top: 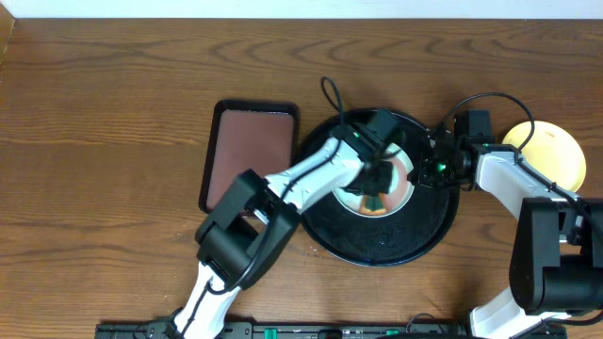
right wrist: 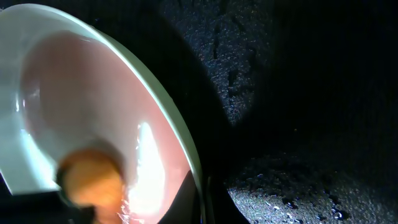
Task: Clean dirty plates on tray and stack at the side
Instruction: 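Scrub the pale green plate with the sponge while right gripper holds rim, then return the sponge to the water tray with the left gripper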
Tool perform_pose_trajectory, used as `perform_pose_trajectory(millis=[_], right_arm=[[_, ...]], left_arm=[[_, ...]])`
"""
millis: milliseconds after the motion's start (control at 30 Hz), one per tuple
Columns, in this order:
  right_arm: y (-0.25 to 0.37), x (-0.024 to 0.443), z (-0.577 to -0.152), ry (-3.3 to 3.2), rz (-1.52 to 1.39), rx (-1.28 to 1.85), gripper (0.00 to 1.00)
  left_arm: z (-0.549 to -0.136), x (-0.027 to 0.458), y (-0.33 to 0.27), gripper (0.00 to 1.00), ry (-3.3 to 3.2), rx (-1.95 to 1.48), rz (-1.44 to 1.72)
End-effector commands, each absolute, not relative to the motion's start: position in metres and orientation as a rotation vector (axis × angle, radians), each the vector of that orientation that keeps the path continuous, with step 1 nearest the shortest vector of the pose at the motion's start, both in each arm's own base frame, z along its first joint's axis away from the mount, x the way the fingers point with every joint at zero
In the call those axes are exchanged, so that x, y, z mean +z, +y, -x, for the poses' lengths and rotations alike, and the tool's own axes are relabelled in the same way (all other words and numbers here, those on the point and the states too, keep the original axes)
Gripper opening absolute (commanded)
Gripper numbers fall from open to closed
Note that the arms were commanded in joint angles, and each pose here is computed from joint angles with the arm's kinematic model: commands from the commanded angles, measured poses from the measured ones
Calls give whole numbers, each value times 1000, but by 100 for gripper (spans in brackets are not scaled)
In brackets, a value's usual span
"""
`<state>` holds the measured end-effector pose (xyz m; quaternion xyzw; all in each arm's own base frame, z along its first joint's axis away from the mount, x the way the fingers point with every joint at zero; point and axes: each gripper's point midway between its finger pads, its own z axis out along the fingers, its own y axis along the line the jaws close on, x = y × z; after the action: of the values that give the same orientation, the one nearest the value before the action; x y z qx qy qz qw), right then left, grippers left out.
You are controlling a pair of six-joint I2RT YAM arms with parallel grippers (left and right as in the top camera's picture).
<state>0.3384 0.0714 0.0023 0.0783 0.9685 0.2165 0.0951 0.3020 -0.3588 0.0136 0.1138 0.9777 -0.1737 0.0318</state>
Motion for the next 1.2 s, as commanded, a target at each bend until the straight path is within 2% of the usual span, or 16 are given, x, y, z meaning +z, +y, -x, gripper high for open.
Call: perform_pose_trajectory(millis=[0,233,467,600,833,933,1067,1167], right_arm=[[56,-8,-337,2893,-296,538,1],[56,-8,-336,2896,-297,539,1],[57,-8,-336,2895,-296,548,1],[57,-8,-336,2895,-296,548,1],[57,-7,-337,2893,-271,546,1],[61,-3,-337,2878,-163,565,1],[61,3,-340,2858,-143,568,1],[63,9,-341,2842,-130,579,1]], left_arm=[[-294,7,-372,7,3013,-590,-316],[-318,8,-361,8,2965,-575,-279],[-360,-3,-279,7,2904,-136,-418],[-377,8,-258,7,2833,35,-484],[-380,67,-257,7,2779,18,-465],[-374,118,-249,7,2719,-31,-427],[-371,163,-223,7,2674,-56,-355],[-370,179,-192,7,2688,-35,-275]])
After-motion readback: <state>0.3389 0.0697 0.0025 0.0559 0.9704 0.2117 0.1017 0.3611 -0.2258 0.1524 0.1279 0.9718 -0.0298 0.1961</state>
